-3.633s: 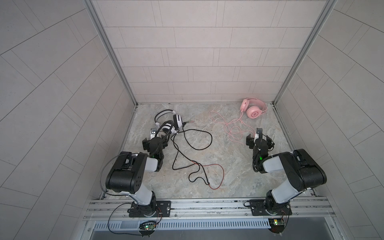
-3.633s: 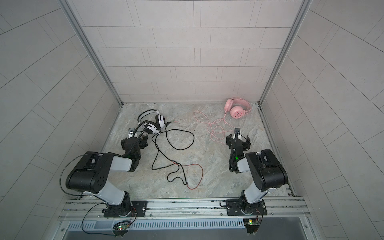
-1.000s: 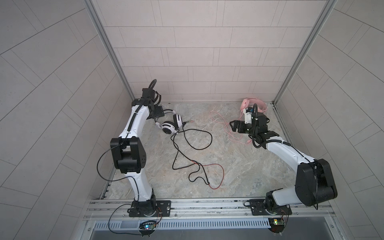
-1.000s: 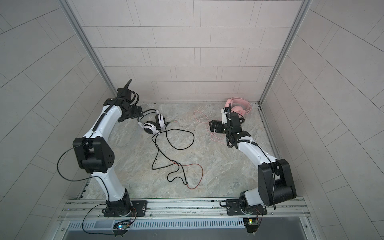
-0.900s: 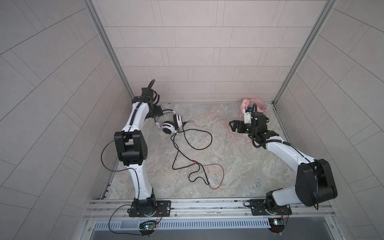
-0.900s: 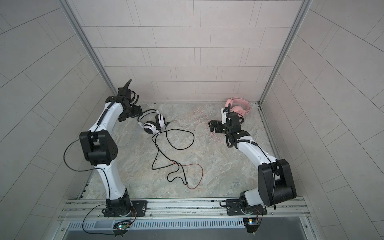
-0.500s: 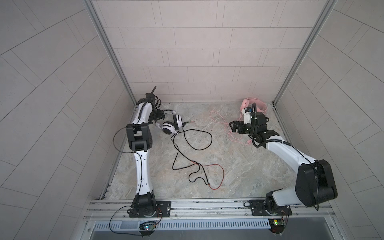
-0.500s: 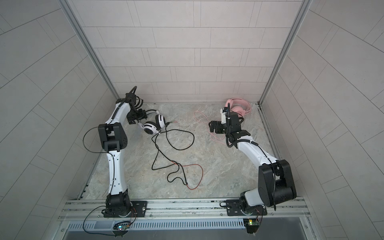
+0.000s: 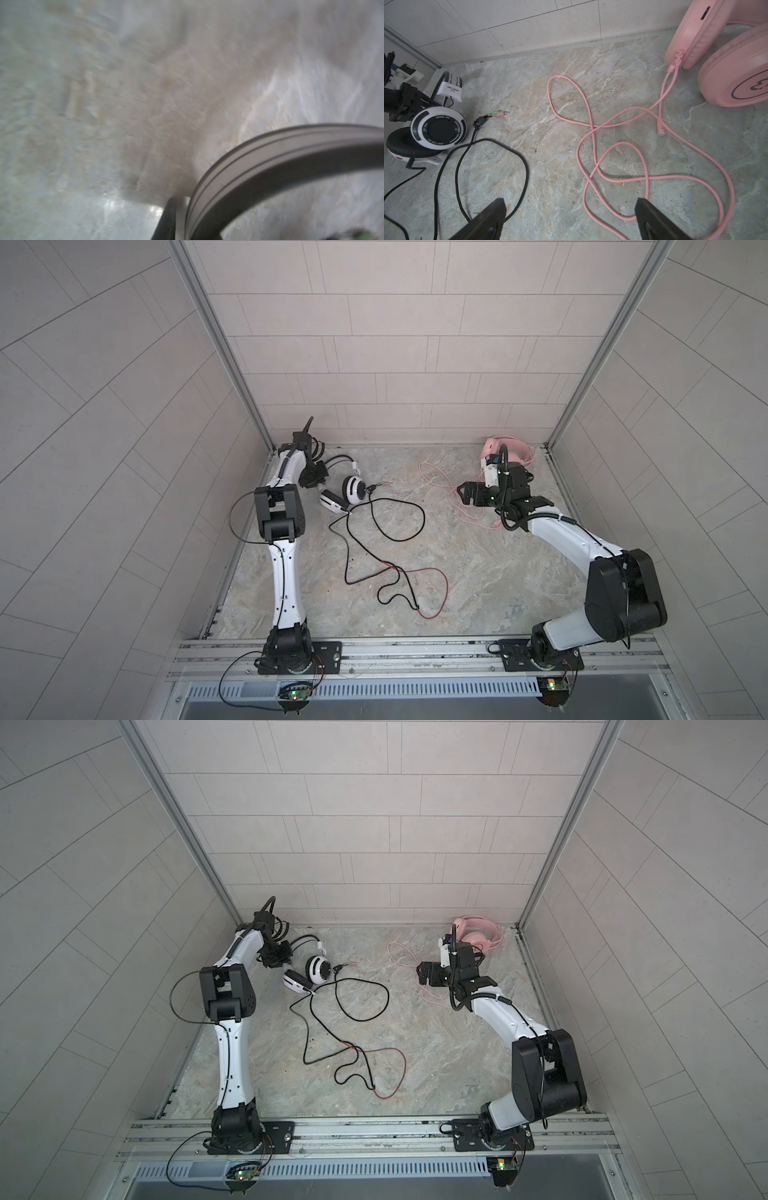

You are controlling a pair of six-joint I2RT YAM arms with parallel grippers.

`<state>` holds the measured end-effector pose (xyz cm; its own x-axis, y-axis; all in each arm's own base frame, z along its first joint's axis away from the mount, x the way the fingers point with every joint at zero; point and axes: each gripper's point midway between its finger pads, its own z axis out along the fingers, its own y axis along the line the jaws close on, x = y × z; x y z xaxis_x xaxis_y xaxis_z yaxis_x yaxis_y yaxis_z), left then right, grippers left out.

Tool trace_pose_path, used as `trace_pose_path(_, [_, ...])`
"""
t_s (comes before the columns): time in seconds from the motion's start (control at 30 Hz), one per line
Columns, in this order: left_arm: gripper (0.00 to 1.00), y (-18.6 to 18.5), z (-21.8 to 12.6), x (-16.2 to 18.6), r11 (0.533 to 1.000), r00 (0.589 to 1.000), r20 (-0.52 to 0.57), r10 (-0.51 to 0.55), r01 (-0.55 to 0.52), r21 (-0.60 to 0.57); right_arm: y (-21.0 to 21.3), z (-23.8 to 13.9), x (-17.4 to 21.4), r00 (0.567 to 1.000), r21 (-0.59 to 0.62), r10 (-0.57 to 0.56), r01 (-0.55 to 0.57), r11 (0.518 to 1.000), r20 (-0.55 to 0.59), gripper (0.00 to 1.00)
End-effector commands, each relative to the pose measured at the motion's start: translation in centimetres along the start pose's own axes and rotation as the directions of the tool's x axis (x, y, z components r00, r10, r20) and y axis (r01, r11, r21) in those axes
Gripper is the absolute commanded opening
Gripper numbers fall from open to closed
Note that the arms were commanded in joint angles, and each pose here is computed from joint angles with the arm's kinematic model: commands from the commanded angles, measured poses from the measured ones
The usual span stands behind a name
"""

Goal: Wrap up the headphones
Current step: 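Grasp the white headset headband with the left gripper and lift it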

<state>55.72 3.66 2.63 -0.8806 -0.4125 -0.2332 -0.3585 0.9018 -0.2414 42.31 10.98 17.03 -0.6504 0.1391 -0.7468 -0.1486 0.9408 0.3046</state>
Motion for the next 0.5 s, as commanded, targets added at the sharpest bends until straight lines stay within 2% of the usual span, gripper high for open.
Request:
trace_pose_path(0.0, [0.03,-1.6,-3.2,-0.9,0.998,0.997,0.07,0.03,-0.033,0.051,0.9,-0.2,-0.8,1.0,-0.028,-0.007,0.007,1.0,0.01,0.99])
trace_pose_path(0.2, [0.0,-4.1,-9.8,-2.0,0.991,0.978,0.203,0.037,-0.063,0.122,1.7,-0.3,-0.8,1.0,-0.069,0.002,-0.001,0.998,0.004,0.99])
trace_pose_path(0.47, [0.0,-8.1,-21.6,-1.5,0.957,0.934,0.357,-0.011,-0.094,0.274,5.4,0.2,0.1,0.999,-0.195,-0.046,0.04,0.98,-0.024,0.99])
